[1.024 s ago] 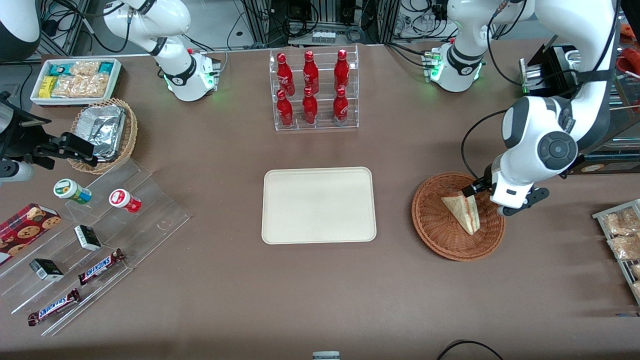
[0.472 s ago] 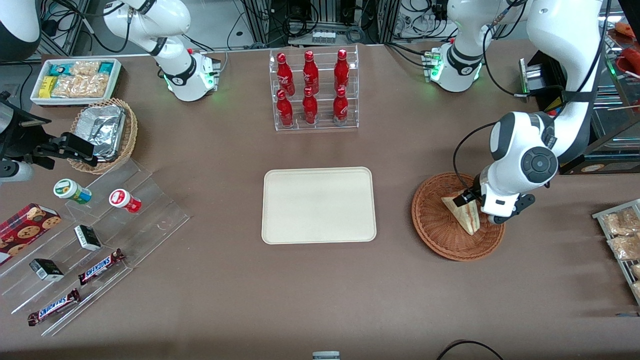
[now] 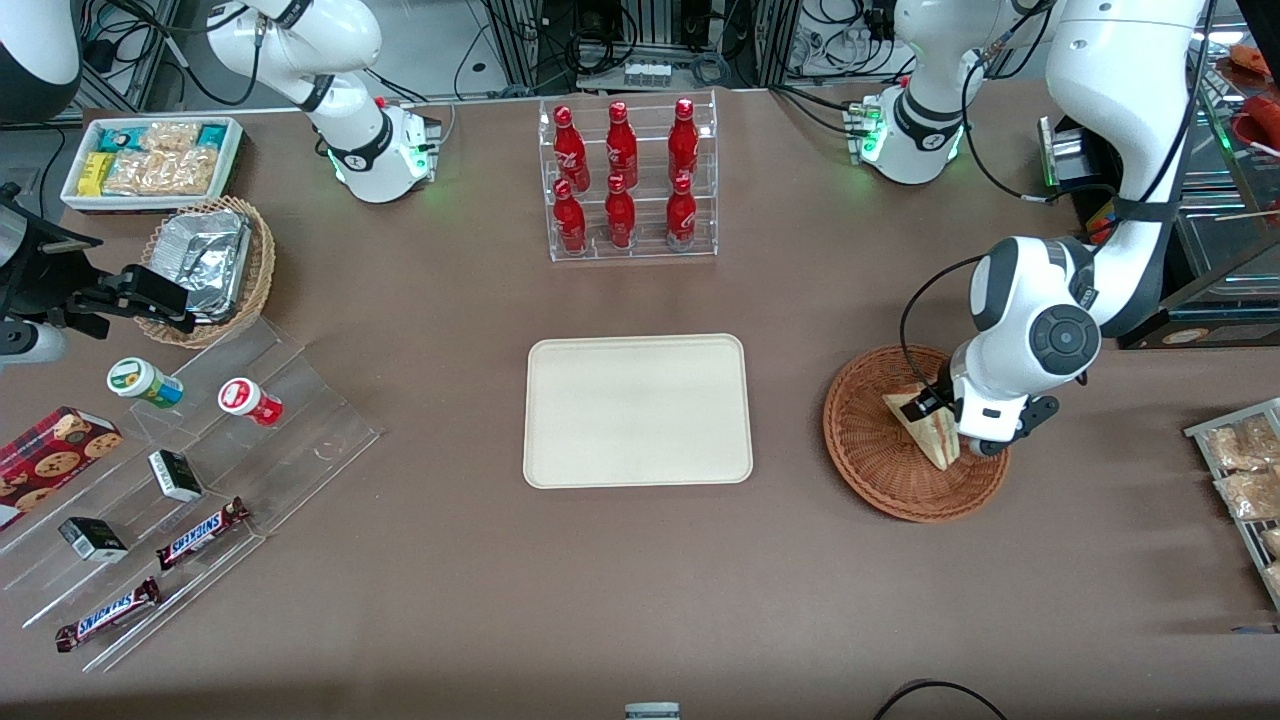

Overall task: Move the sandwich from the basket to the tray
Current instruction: 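Lower the open left gripper onto the wrapped sandwich and close it, then lift the sandwich with the left gripper and carry it over the tray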

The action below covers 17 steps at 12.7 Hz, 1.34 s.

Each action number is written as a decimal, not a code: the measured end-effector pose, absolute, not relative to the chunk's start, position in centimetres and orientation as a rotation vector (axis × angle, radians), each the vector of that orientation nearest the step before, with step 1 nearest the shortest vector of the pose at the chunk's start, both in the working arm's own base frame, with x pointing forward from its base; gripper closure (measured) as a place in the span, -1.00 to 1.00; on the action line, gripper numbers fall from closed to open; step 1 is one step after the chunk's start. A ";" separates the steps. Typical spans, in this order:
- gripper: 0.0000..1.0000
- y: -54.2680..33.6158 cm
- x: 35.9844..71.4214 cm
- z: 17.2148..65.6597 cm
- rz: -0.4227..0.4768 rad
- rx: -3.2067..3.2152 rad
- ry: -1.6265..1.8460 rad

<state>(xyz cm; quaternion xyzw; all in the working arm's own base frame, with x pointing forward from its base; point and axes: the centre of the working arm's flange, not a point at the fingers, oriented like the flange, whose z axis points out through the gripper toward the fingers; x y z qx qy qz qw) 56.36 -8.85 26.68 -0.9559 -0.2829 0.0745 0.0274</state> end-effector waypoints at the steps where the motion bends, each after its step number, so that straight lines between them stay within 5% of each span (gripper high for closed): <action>1: -0.22 -8.9 56.4 26.6 0.232 -2.946 -0.888; 5: 0.60 -8.9 56.4 26.6 0.231 -2.943 -0.897; 9: 0.66 -8.9 56.5 28.6 0.249 -2.931 -0.892; 17: 0.73 -11.1 56.8 41.6 0.320 -2.898 -0.817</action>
